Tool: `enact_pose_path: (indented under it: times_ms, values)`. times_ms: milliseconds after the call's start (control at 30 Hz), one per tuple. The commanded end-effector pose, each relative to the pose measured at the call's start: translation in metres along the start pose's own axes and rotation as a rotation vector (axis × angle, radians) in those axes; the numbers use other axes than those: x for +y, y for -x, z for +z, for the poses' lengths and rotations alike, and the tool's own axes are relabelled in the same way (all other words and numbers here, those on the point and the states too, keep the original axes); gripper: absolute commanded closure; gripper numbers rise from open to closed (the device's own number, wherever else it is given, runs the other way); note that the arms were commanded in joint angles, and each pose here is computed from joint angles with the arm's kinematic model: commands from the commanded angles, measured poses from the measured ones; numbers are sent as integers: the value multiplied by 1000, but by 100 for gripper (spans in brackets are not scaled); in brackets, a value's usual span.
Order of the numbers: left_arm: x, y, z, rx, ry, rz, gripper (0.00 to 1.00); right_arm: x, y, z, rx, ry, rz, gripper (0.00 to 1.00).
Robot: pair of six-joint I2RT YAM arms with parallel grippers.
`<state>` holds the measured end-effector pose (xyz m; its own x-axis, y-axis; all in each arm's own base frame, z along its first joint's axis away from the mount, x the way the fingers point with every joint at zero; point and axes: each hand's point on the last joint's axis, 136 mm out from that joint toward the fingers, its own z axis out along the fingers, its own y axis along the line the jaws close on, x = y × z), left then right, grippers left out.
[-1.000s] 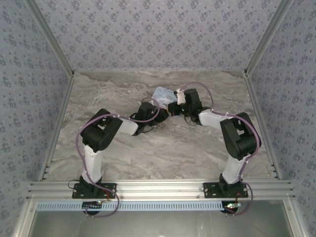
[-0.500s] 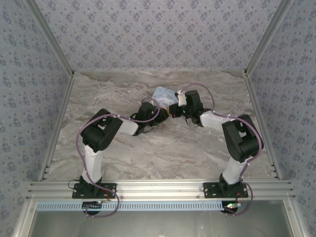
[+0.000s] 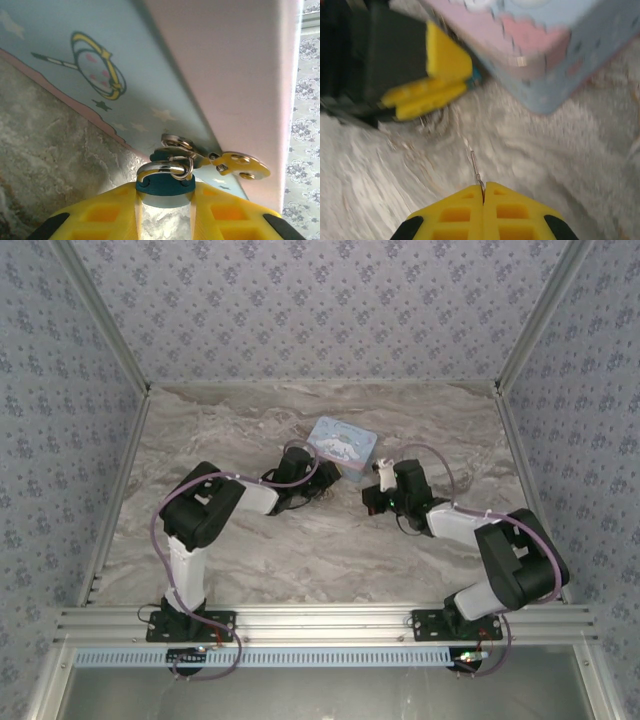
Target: Unlock the padlock with the key
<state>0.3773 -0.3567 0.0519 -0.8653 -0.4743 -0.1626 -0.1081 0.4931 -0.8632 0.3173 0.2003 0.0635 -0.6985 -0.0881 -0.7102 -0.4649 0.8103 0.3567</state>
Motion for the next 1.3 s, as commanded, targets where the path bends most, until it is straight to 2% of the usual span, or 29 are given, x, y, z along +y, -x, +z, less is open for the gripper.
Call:
enact_pose_path:
  times_ms: [0, 467, 1267]
  values:
    - [-27, -9, -8, 27, -65, -28, 74, 1, 7, 2, -71, -8, -58, 100]
    - [-37, -21, -14, 70, -80, -126, 75, 5, 7, 15, -142, 20, -123, 100]
    - [-38, -25, -18, 77, -71, -131, 77, 10, 21, 30, -132, 49, -170, 100]
